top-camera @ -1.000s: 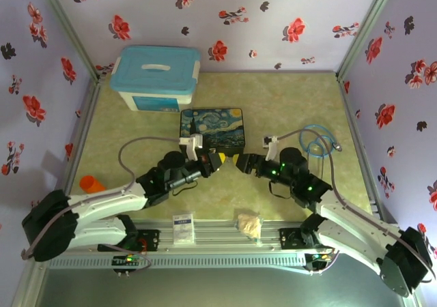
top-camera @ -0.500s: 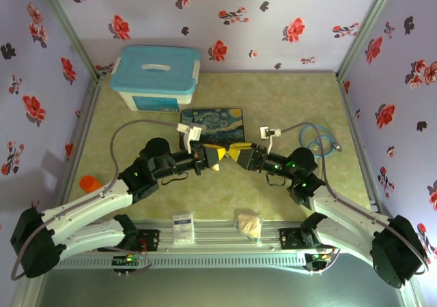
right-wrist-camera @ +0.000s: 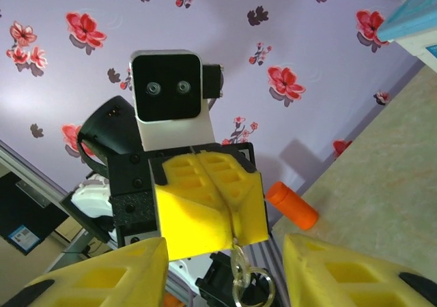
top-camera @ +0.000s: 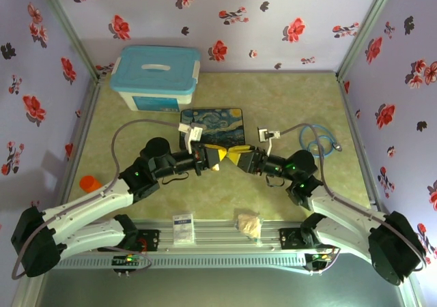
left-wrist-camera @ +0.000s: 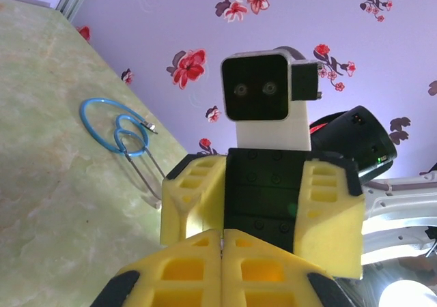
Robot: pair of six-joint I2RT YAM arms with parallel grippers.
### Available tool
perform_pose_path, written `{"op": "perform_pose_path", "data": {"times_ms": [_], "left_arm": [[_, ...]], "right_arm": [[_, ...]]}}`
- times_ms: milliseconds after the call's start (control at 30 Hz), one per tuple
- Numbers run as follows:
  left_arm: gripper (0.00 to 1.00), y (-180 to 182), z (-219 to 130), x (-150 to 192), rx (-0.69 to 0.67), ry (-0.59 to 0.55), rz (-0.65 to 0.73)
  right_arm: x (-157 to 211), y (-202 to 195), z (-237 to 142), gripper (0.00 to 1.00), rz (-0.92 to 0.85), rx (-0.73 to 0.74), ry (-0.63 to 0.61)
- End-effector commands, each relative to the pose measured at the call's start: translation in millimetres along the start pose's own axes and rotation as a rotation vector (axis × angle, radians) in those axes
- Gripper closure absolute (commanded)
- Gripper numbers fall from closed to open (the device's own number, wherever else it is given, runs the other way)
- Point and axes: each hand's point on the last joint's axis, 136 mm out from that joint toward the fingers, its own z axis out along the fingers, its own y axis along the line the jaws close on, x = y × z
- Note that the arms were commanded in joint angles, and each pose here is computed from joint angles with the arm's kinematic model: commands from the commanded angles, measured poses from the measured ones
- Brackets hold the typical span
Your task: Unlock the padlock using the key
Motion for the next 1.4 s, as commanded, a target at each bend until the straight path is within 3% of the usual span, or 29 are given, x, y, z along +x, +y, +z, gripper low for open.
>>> {"op": "perform_pose_path", "data": {"times_ms": [0, 233, 667, 800, 833, 867, 933, 1000, 1100, 1200, 1367], "left_arm": [[1.00, -16.4, 0.8, -17.3, 0.049, -0.030, 0.028], [1.00, -15.5, 2.1, -16.9, 0.048, -0.027, 0.026], [1.00, -10.0, 3.4, -13.8, 0.039, -0.024, 0.013], [1.00, -3.5, 3.5, -12.2, 0.025, -0.023, 0.003], [0.84, -0.3, 3.0, -12.2, 0.015, -0.025, -0.003], [0.61, 3.0, 1.7, -13.7, 0.001, -0.032, -0.009], [0.49, 11.7, -1.8, -15.0, -0.049, -0.043, -0.005], [0.29, 30.7, -8.9, -16.7, -0.173, -0.057, 0.001], [0.26, 84.4, -29.5, -8.5, -0.461, -0.092, -0.065], [0.27, 103.8, -26.5, 11.5, -0.485, -0.090, -0.102], [0.28, 129.0, -15.4, 51.4, -0.586, 0.006, -0.115]], "right_arm": [[2.1, 12.4, 1.7, 0.60, -0.033, -0.055, 0.014], [7.4, 8.5, 0.2, 0.82, -0.026, -0.049, 0.018], [13.2, 2.8, -11.2, 1.00, -0.039, 0.002, 0.000], [12.2, 4.0, -13.0, 1.00, -0.051, 0.014, -0.004], [12.3, 1.4, -13.3, 1.00, -0.050, 0.027, -0.004], [12.9, -2.0, -13.8, 1.00, -0.049, 0.044, -0.004], [15.4, -16.6, -15.9, 1.00, -0.040, 0.114, -0.004], [19.0, -27.3, -18.4, 1.00, -0.039, 0.166, 0.003], [20.6, -43.6, -24.0, 1.00, -0.034, 0.253, -0.007], [21.7, -70.1, -34.9, 1.00, -0.026, 0.411, -0.015], [26.1, -112.1, -63.0, 1.00, -0.020, 0.682, -0.018]]}}
